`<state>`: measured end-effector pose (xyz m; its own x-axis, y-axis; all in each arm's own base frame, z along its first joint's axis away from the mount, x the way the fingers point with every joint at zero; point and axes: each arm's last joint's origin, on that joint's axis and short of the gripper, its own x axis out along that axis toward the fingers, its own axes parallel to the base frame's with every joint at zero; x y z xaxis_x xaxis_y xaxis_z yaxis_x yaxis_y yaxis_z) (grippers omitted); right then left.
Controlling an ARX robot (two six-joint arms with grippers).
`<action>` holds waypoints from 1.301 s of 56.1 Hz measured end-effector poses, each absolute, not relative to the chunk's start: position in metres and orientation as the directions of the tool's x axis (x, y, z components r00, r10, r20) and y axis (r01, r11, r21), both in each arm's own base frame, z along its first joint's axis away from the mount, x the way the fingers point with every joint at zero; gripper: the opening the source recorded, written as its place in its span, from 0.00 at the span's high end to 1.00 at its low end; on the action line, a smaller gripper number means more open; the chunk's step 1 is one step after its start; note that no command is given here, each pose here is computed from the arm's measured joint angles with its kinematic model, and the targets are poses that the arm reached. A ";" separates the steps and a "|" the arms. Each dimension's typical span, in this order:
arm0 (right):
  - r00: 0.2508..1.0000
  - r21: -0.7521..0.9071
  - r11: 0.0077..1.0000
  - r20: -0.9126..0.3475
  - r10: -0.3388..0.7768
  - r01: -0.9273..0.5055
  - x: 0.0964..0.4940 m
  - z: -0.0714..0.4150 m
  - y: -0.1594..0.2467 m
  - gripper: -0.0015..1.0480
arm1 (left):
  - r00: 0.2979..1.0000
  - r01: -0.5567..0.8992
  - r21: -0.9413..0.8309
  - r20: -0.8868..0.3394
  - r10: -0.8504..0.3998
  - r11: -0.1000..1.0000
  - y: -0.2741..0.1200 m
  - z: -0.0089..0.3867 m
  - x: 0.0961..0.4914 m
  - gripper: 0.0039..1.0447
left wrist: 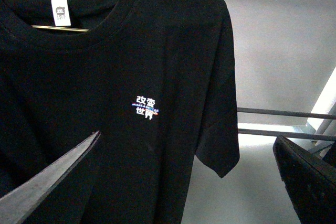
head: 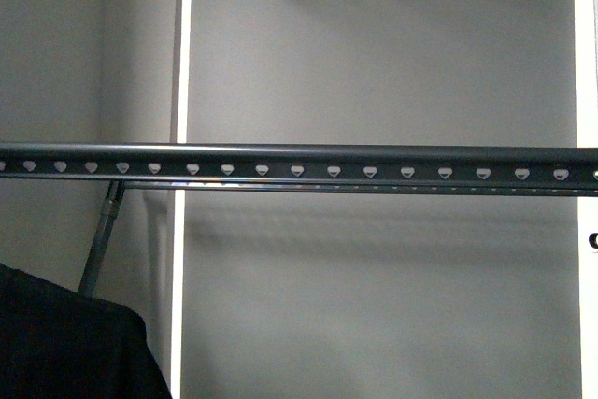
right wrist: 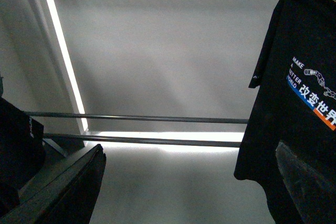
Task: Hang clothes on hanger
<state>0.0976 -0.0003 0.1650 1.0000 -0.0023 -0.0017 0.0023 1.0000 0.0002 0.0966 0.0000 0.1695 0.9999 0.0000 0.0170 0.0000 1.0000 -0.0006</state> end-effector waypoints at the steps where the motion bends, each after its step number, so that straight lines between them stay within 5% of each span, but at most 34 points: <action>1: 1.000 0.000 1.000 -0.002 -0.002 0.002 0.098 0.165 0.000 0.07 | 1.000 0.000 -0.001 0.017 0.000 1.000 0.000 0.169 0.097 0.06; 14: 1.000 0.000 1.000 -0.002 -0.002 0.002 0.098 0.165 0.000 0.07 | 1.000 0.013 0.005 0.008 -0.013 1.000 0.000 0.169 0.097 0.06; 21: 1.000 0.000 1.000 -0.002 0.003 -0.003 0.098 0.165 0.000 0.07 | 0.906 0.381 -0.017 -0.196 -0.376 0.925 -0.004 0.167 0.106 0.06; 28: 1.000 0.000 1.000 -0.002 0.000 0.000 0.098 0.165 0.000 0.07 | 0.894 0.400 -0.070 -0.188 -0.406 0.914 -0.018 0.185 0.125 0.06; 38: 1.000 0.000 1.000 -0.002 0.001 -0.001 0.098 0.165 0.000 0.07 | 0.989 0.076 -0.329 -0.097 -0.114 0.941 -0.038 0.243 0.189 0.06; 46: 1.000 0.000 1.000 -0.002 0.000 0.000 0.098 0.165 0.000 0.07 | 0.977 -0.177 -0.456 -0.192 0.098 0.872 -0.037 0.252 0.240 0.06; 73: 1.000 0.000 1.000 -0.002 0.000 0.000 0.098 0.165 0.000 0.07 | 0.915 -0.404 -0.483 -0.224 0.336 0.777 -0.015 0.270 0.347 0.06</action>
<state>0.0976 -0.0001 0.1650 1.0000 0.0000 -0.0017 0.0000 1.0000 0.0002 0.3474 -0.0155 0.2701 0.9148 0.3359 -0.2241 -0.4036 0.7773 -0.4825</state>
